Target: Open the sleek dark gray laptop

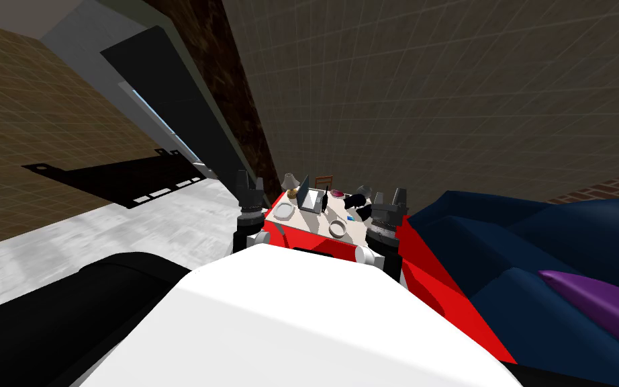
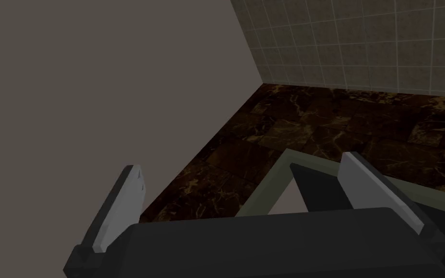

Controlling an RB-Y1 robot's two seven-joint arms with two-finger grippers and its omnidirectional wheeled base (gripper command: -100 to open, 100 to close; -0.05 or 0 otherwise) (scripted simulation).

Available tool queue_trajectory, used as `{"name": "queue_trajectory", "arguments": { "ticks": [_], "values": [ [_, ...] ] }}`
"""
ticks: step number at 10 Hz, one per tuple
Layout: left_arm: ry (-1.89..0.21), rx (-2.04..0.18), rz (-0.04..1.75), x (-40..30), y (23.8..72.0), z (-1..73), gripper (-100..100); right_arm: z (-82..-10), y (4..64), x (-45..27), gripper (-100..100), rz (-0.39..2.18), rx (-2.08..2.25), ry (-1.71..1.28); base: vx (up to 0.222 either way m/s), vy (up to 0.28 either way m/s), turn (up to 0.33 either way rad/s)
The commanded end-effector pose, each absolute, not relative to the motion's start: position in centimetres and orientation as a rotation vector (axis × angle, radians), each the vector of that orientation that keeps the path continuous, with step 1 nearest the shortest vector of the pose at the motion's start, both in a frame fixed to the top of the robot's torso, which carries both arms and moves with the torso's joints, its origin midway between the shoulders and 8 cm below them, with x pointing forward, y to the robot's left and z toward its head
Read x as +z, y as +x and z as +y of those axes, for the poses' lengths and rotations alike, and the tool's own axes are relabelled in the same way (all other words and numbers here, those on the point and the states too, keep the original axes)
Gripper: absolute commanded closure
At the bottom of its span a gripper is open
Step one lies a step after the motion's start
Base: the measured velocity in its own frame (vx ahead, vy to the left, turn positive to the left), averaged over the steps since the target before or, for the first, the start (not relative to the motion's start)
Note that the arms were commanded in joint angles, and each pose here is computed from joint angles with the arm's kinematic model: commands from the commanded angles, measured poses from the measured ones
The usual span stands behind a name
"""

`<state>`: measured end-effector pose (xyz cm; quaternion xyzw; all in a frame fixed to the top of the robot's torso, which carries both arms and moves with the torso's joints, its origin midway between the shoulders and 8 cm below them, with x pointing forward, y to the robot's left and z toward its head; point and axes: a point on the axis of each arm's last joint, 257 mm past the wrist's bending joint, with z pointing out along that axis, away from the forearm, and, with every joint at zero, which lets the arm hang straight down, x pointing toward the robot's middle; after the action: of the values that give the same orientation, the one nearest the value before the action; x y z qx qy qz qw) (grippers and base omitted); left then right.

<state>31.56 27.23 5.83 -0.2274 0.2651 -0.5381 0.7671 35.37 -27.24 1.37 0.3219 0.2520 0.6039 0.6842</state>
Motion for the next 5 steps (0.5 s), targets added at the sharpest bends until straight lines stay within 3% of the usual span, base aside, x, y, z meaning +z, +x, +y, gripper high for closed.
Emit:
{"name": "queue_trajectory", "arguments": {
  "ticks": [1,5],
  "values": [
    [-0.494,-1.168,0.576,5.83,31.56,27.23,0,-27.24,35.37,1.37,0,0.565,1.354,0.721,0.0,0.0,0.0],
    [-0.493,-1.168,0.575,5.84,31.56,27.23,0,-27.24,35.37,1.38,0,0.565,1.354,0.721,0.0,0.0,0.0]
  ]
}}
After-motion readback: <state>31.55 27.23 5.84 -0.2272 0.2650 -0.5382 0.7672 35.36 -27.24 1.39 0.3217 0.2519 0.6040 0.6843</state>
